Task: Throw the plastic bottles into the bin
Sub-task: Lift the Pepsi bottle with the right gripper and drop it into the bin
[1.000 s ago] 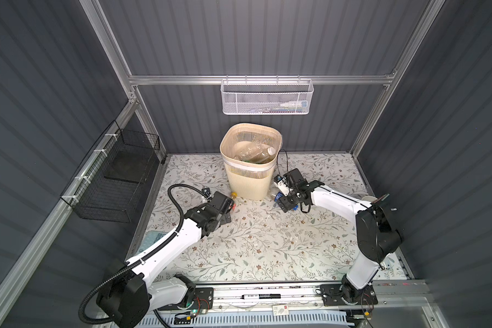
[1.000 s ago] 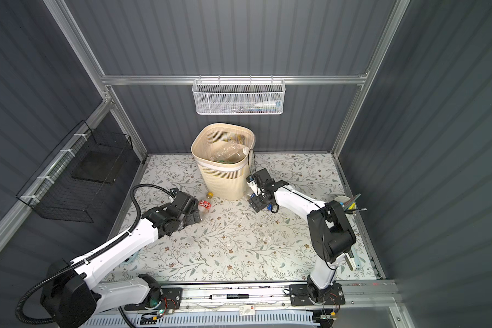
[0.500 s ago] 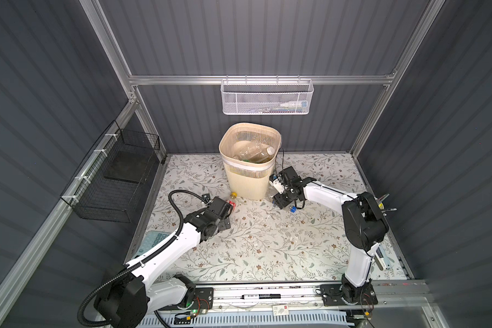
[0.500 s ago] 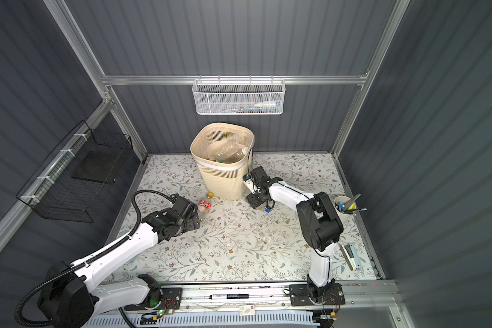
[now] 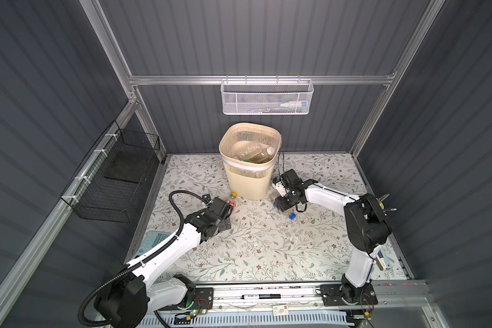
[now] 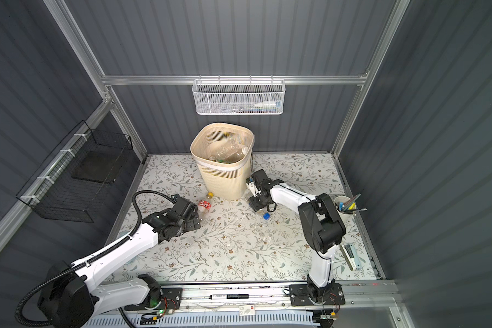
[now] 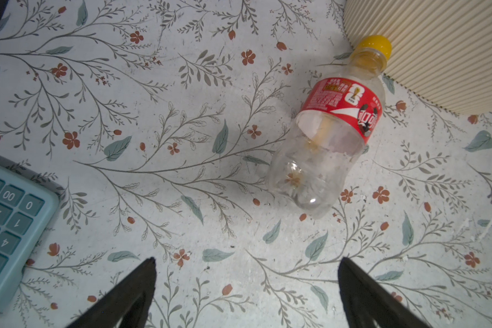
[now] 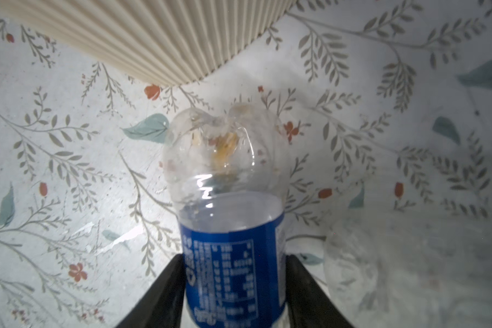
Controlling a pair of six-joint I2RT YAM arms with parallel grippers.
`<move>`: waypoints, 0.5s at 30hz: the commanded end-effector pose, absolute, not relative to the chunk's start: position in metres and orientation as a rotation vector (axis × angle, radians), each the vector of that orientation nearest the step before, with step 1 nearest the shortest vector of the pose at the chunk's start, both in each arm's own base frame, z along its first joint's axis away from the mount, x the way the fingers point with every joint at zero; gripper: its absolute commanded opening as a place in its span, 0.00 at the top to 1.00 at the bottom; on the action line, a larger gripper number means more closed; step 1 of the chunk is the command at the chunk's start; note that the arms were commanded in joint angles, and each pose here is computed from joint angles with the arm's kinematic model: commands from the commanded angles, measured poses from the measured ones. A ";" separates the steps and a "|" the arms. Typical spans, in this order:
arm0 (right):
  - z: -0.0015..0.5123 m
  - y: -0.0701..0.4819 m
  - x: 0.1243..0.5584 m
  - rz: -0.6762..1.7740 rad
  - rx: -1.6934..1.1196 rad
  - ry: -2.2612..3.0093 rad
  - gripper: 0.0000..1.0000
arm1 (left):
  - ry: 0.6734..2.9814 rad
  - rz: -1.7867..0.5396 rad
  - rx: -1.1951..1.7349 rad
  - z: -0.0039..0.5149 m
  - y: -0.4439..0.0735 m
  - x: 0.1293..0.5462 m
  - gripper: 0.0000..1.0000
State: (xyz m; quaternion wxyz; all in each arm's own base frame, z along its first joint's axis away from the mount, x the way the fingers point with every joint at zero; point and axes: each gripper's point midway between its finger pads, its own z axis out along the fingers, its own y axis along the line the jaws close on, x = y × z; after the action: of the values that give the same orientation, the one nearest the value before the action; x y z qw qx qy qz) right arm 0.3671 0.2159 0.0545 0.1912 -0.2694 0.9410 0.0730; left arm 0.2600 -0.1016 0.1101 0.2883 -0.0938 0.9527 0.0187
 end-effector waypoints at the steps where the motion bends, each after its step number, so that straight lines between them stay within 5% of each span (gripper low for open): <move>1: 0.058 0.210 0.337 0.293 -0.634 2.728 0.46 | 2.572 0.061 -0.260 0.100 -0.100 0.258 0.00; 8: 0.042 0.187 0.289 0.261 -0.556 2.836 0.38 | 2.586 0.061 -0.246 0.095 -0.103 0.259 0.00; 15: 0.051 0.182 0.291 0.197 -0.575 2.861 0.28 | 2.589 0.049 -0.239 0.094 -0.107 0.262 0.00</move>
State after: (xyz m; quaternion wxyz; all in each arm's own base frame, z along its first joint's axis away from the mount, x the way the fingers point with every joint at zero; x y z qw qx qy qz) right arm 0.2916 0.1846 0.0461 0.1189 -0.1998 0.9692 0.0812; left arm 0.2628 -0.1072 0.0985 0.2748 -0.0899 0.9571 0.0184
